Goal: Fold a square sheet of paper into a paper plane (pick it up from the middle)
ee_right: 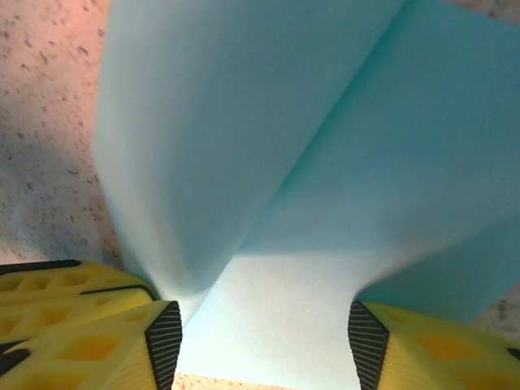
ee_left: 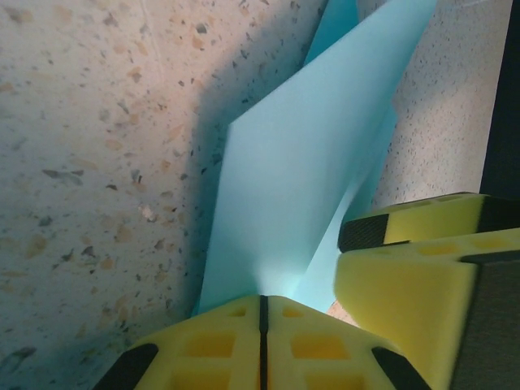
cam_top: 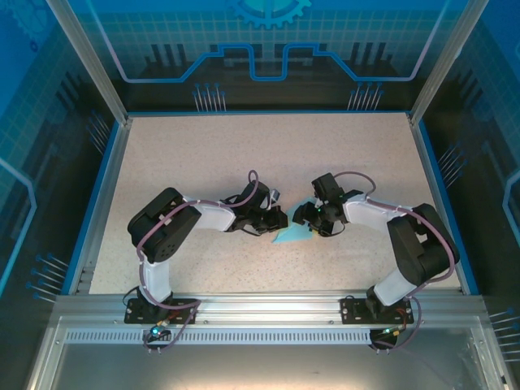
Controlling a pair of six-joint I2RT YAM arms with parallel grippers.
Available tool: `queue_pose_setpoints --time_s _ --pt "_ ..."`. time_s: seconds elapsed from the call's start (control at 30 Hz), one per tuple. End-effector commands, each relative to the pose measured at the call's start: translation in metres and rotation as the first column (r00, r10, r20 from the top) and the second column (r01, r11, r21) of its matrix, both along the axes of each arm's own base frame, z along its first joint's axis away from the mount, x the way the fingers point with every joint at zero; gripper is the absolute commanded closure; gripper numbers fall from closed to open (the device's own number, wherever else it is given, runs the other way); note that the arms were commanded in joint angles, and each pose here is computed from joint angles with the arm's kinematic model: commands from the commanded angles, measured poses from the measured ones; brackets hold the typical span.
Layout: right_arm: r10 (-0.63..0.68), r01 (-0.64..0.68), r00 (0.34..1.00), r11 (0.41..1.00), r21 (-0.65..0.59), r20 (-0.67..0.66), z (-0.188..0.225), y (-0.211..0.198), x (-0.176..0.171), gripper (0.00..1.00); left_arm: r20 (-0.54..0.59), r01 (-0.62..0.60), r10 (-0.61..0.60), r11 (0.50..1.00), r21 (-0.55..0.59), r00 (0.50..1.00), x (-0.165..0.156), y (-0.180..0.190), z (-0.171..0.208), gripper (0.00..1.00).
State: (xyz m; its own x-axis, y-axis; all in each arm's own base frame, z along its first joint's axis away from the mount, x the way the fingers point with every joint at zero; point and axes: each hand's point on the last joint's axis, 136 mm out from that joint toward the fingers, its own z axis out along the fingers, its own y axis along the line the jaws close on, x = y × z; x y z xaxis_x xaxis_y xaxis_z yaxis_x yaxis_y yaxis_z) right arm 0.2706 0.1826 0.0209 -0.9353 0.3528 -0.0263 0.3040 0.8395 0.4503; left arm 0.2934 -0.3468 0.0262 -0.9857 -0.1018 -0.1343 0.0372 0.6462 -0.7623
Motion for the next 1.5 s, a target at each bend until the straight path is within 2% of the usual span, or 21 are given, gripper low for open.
queue_pose_setpoints --time_s 0.0,0.47,0.93,1.13,1.47 --pt "-0.025 0.026 0.999 0.999 0.036 -0.022 -0.006 0.0 0.0 0.38 -0.022 0.027 -0.027 0.999 -0.029 0.999 -0.004 -0.008 0.001 0.89" --pt "-0.073 0.061 0.992 0.992 -0.109 -0.108 -0.025 -0.026 -0.01 0.31 -0.018 0.093 -0.094 0.994 -0.063 0.995 -0.011 -0.02 0.008 0.88" --pt "-0.124 0.09 0.978 0.976 -0.2 -0.167 -0.042 -0.045 -0.021 0.42 0.033 0.047 -0.045 0.996 -0.08 0.998 -0.012 -0.006 0.026 0.8" --pt "-0.138 0.097 0.973 0.972 -0.215 -0.184 -0.047 -0.049 -0.023 0.44 0.054 0.002 0.001 0.998 -0.062 0.999 -0.008 0.004 0.022 0.76" --pt "-0.191 0.14 0.957 0.963 -0.228 -0.22 -0.051 -0.055 -0.026 0.46 0.156 0.036 -0.028 0.998 -0.048 0.987 -0.008 0.009 0.029 0.7"
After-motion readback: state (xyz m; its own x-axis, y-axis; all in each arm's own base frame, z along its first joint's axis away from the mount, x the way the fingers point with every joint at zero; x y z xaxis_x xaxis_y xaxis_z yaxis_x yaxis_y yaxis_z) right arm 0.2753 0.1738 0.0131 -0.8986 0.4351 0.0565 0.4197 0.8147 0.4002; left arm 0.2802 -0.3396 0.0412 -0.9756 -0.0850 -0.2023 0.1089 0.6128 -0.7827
